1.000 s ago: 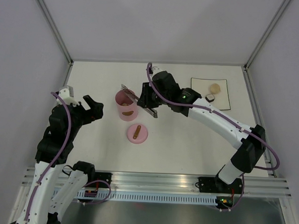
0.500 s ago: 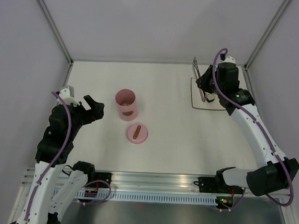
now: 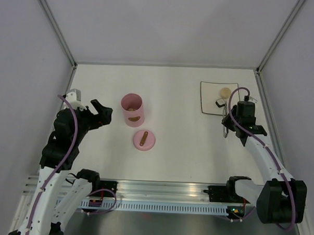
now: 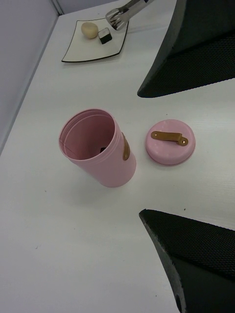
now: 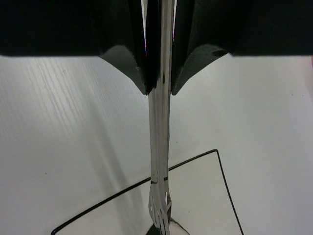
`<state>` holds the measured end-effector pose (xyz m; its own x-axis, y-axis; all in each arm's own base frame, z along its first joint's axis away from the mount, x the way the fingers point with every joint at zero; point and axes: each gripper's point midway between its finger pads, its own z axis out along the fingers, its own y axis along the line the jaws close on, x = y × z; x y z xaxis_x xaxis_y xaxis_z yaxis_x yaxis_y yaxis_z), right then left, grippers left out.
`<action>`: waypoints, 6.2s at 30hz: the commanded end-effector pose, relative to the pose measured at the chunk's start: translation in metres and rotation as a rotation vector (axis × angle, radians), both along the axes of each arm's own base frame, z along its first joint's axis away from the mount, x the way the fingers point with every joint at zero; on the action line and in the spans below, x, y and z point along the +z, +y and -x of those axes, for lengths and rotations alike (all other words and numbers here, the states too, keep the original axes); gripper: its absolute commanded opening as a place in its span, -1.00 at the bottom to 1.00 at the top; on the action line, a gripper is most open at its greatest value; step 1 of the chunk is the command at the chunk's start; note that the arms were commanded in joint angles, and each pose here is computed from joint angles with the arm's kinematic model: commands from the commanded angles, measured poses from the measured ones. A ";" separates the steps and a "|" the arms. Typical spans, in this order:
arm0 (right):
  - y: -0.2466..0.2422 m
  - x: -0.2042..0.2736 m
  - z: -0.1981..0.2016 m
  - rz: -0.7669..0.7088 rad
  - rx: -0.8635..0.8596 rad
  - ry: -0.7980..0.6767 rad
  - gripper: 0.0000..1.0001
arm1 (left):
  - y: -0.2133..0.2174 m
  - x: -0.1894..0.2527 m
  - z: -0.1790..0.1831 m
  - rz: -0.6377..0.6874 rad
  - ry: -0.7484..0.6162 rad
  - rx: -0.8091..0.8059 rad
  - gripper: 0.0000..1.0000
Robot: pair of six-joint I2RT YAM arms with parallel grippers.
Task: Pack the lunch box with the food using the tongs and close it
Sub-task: Put down the clamp, then grab the clamp with the right arm, then pick up the food using the clamp
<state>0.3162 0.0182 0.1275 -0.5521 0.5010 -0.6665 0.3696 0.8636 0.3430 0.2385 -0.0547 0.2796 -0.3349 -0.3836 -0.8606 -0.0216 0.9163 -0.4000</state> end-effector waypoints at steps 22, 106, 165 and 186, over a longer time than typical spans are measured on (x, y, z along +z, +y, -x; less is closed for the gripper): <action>-0.009 -0.079 0.006 0.020 -0.061 0.058 -0.21 | -0.008 -0.017 -0.007 -0.004 0.007 -0.044 0.99; -0.023 0.061 -0.023 0.296 -0.015 0.054 -0.10 | -0.009 -0.020 -0.013 -0.018 -0.007 -0.051 0.99; 0.001 -0.015 -0.065 0.263 0.230 0.160 0.06 | -0.012 -0.026 -0.019 -0.005 0.027 -0.051 0.99; 0.038 0.068 -0.054 0.096 0.319 -0.026 -0.67 | -0.014 -0.026 -0.019 0.006 0.020 -0.060 0.99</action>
